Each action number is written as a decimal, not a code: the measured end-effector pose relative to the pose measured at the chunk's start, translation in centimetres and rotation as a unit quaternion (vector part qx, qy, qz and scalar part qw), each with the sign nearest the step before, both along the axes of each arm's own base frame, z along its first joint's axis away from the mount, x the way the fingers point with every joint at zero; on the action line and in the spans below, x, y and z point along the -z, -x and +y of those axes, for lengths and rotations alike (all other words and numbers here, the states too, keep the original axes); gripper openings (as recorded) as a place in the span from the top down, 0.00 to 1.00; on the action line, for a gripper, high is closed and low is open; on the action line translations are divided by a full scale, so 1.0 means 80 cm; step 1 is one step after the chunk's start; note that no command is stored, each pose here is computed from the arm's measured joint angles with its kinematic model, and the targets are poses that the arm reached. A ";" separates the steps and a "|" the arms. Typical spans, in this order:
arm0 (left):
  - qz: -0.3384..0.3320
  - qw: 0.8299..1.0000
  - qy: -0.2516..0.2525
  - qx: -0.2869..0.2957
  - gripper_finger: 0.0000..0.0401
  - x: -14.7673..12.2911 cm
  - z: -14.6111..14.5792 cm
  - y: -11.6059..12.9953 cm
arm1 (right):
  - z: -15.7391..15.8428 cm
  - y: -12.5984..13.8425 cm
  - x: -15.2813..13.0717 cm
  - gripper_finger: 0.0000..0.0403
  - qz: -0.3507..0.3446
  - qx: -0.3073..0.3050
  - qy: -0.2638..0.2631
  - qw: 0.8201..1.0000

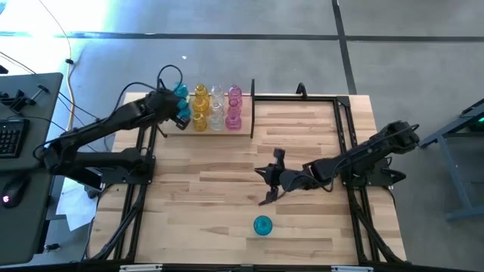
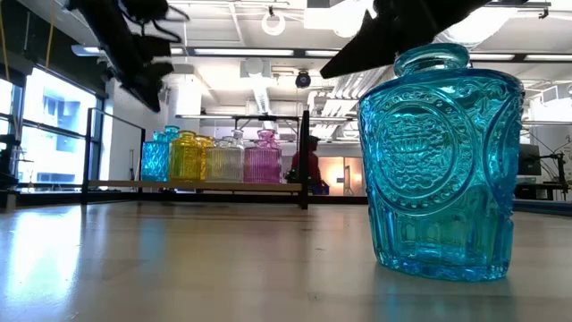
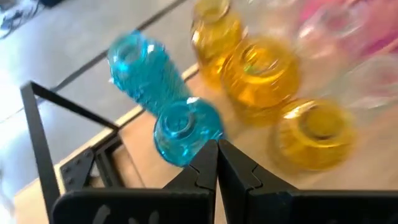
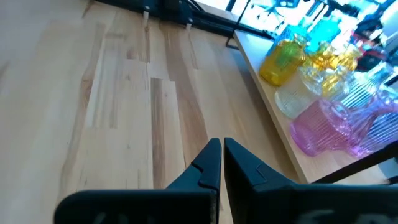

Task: Sort vases onto shelf
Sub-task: Put the blue vase on the shelf

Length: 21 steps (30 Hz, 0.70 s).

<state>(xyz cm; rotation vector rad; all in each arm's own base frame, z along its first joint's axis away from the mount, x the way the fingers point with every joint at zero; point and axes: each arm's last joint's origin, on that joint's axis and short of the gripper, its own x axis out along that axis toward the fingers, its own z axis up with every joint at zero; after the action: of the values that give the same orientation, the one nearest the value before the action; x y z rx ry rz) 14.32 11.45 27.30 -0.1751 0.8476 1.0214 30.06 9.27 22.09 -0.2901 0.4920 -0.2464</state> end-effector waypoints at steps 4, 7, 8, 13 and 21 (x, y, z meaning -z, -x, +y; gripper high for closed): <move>-0.057 0.997 -0.017 0.052 1.00 -0.018 -0.030 0.003 | 0.018 0.007 -0.005 1.00 -0.010 -0.018 0.012 1.000; -0.104 0.987 -0.018 0.121 1.00 -0.017 -0.055 0.000 | 0.035 0.014 -0.007 1.00 -0.017 -0.043 -0.008 0.999; -0.120 0.982 -0.013 0.143 1.00 -0.014 -0.063 -0.002 | 0.042 0.017 -0.006 1.00 -0.015 -0.055 -0.018 0.998; -0.183 0.956 -0.006 0.229 1.00 0.010 -0.102 -0.015 | 0.075 0.032 -0.003 1.00 0.004 -0.139 -0.103 0.985; -0.269 0.896 -0.022 0.353 1.00 0.052 -0.154 -0.034 | 0.111 0.053 -0.002 0.99 0.022 -0.195 -0.183 0.963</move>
<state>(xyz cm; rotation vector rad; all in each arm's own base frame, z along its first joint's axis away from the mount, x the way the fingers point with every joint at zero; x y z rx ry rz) 17.01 -0.88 23.14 -0.0896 0.3204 0.2695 25.83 18.17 22.28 -0.0267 0.5028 0.2357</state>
